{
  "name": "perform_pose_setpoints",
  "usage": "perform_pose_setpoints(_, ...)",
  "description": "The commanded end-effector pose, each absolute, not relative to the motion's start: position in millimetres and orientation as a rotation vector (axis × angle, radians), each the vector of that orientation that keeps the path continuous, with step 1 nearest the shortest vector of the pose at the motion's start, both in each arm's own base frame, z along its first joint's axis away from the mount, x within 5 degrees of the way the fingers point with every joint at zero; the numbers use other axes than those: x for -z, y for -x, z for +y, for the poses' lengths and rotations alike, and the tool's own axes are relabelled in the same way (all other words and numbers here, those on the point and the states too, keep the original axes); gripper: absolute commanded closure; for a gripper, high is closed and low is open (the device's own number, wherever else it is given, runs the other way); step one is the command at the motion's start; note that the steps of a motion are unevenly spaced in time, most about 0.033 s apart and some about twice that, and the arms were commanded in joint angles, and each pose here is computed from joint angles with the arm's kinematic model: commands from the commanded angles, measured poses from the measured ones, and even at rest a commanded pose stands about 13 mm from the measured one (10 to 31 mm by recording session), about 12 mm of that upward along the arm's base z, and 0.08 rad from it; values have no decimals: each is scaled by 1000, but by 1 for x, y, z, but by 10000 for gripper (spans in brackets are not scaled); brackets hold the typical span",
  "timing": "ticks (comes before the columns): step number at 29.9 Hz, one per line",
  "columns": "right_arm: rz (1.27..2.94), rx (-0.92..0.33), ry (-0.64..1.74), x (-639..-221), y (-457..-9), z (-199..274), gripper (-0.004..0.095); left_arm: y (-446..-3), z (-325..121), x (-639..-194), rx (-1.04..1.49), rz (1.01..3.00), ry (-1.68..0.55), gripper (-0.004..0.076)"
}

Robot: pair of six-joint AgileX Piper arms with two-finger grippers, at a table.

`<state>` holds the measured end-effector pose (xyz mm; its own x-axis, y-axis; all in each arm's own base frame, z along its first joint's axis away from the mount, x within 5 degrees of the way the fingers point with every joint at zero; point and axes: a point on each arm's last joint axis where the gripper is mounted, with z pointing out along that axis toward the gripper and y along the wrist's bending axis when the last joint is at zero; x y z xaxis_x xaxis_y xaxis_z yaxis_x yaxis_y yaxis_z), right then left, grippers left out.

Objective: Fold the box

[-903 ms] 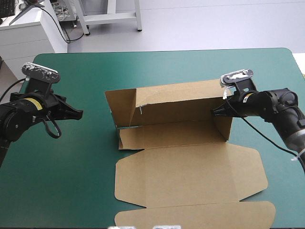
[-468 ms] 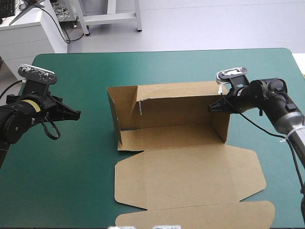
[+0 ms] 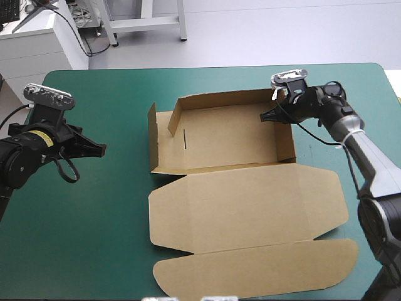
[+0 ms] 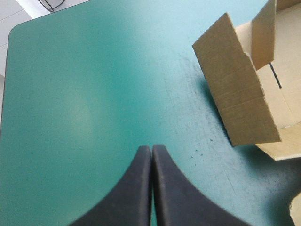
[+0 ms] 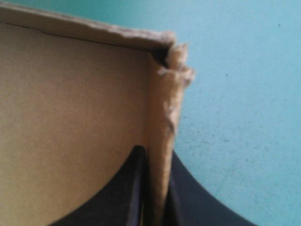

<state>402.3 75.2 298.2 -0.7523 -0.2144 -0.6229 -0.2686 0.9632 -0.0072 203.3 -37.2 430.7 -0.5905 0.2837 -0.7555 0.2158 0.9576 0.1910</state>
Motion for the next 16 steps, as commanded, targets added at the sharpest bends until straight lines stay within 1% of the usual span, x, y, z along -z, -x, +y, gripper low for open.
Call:
perform_pose_setpoints(1, 2476, -116, 366, -307, -404, 77, 694, -200, -36, -446, -97, 2119, -335, 733)
perform_pose_setpoints(3, 2466, -125, 357, -310, -405, 78, 603, -200, -36, -446, -95, 2121, -334, 733)
perform_pose_setpoints(7, 2454, -129, 357, -326, -401, 77, 366, -200, -36, -446, -95, 2124, -337, 733)
perform_pose_setpoints(10, 2465, -132, 366, -342, -392, 76, 255, -200, -36, -446, -93, 2123, -335, 733)
perform_pose_setpoints(12, 2450, -130, 368, -354, -384, 74, 229, -200, -36, -446, -93, 2118, -335, 733)
perform_pose_setpoints(16, 2393, -131, 365, -383, -364, 71, 227, -202, -37, -445, -93, 2124, -336, 733)
